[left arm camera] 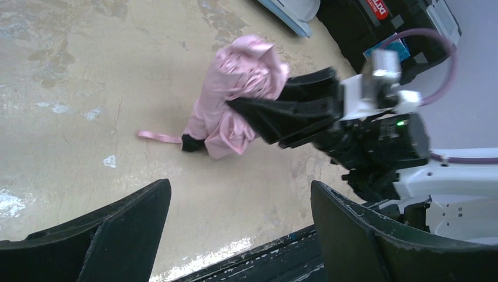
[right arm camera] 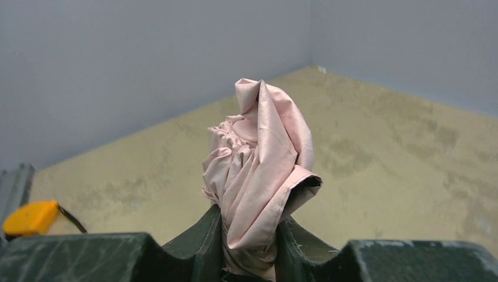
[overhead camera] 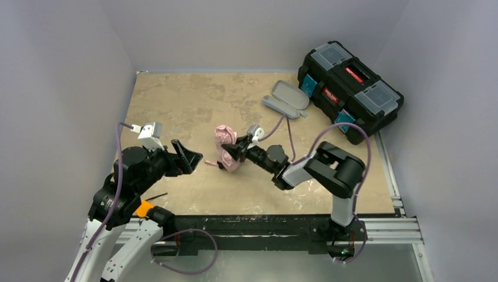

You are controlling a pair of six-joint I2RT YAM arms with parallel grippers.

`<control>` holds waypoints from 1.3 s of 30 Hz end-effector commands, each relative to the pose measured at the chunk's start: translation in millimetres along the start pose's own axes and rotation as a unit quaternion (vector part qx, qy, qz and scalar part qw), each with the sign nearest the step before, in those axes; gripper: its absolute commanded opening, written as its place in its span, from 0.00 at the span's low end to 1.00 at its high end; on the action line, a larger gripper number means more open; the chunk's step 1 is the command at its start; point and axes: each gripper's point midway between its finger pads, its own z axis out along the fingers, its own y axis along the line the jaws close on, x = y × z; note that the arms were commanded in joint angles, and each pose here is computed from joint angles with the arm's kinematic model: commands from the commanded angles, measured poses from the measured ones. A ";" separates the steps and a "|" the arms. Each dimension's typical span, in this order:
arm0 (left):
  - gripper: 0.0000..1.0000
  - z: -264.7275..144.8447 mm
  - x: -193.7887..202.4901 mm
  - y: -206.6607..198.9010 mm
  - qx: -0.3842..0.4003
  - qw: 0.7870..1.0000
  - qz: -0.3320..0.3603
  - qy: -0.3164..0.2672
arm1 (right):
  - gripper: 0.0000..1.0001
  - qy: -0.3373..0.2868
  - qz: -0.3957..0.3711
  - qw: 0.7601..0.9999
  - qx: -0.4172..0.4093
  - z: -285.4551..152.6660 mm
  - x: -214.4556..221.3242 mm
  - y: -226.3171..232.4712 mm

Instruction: Put away the umbrella

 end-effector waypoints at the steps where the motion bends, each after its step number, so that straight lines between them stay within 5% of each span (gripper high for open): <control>1: 0.87 -3.0 0.6 2.1 -0.001 1.000 0.010 -0.002 | 0.00 -0.047 0.019 0.999 0.016 -13.5 37.9 2.6; 3: 0.88 -3.2 2.3 2.5 -0.002 1.000 0.011 0.004 | 0.00 -0.015 0.037 0.999 0.022 -21.8 82.0 5.8; 6: 0.87 -3.9 1.9 2.3 -0.005 1.000 0.016 0.010 | 0.00 -0.015 0.055 0.998 0.026 -28.3 90.6 9.2; 16: 0.89 6.7 -0.3 -1.1 0.003 0.998 0.053 0.028 | 0.00 -0.048 0.044 0.997 -0.047 -13.5 -47.8 45.2; 22: 0.92 9.8 -6.1 -34.9 0.093 0.992 0.082 0.031 | 0.00 -0.044 0.078 0.989 -0.117 -25.0 -123.9 75.5; 33: 0.86 -14.7 -36.6 -120.1 0.300 0.942 0.151 0.010 | 0.00 0.008 0.132 0.960 -0.248 -44.0 -179.7 119.6; 39: 0.80 -18.4 -39.6 -127.8 0.318 0.933 0.167 0.013 | 0.00 0.009 0.134 0.949 -0.286 -49.8 -194.7 132.8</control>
